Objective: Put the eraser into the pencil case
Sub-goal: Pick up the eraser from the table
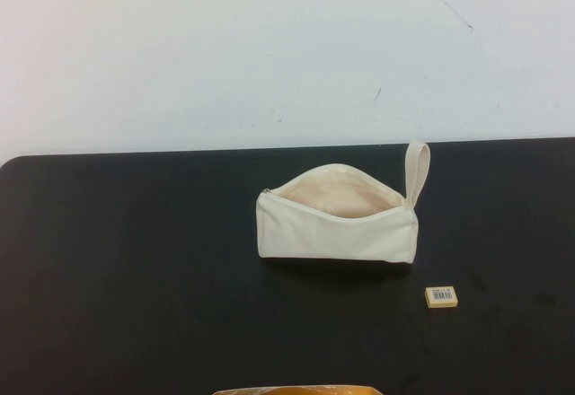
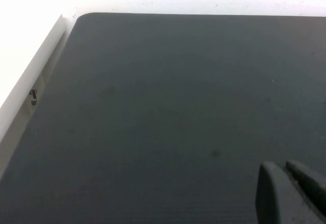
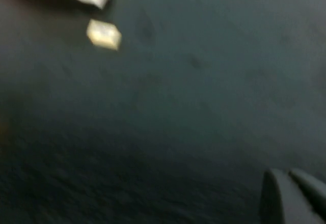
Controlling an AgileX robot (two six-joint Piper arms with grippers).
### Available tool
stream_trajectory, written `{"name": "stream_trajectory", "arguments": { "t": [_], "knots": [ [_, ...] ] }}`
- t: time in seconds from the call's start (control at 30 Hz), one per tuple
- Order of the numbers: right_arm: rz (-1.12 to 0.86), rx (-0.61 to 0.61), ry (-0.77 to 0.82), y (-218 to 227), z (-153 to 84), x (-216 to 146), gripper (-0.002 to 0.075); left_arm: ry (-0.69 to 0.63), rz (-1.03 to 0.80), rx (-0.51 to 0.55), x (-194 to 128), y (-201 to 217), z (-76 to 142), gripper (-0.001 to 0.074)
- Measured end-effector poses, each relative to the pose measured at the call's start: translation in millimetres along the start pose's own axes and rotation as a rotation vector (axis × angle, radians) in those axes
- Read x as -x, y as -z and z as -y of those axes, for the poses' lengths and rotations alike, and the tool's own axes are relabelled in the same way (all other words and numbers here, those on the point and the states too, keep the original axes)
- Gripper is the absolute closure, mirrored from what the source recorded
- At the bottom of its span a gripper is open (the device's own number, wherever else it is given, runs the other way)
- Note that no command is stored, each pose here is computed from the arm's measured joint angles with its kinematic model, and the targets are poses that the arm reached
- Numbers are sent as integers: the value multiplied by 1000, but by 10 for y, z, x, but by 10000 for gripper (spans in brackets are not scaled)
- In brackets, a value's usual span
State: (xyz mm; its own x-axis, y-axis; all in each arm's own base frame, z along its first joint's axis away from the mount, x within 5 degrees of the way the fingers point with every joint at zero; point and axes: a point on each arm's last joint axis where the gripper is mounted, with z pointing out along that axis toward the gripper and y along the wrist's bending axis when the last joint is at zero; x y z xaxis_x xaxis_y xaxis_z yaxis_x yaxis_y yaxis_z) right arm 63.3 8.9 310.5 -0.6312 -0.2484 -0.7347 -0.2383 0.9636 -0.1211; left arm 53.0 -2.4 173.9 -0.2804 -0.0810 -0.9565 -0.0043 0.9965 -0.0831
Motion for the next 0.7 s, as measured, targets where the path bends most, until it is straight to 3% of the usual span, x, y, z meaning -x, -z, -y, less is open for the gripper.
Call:
{"name": "stream_trajectory", "arguments": {
  "t": [0.17,0.43,0.57,0.7],
  "knots": [
    [-164,25,129,-24,145,493,727,0,0,0,0,0,0,736],
    [-303,331,169,-610,56,1065,727,0,0,0,0,0,0,736],
    [-390,370,235,-936,-90,1277,727,0,0,0,0,0,0,736],
    [-469,326,314,-1243,-319,1485,727,0,0,0,0,0,0,736]
  ]
}}
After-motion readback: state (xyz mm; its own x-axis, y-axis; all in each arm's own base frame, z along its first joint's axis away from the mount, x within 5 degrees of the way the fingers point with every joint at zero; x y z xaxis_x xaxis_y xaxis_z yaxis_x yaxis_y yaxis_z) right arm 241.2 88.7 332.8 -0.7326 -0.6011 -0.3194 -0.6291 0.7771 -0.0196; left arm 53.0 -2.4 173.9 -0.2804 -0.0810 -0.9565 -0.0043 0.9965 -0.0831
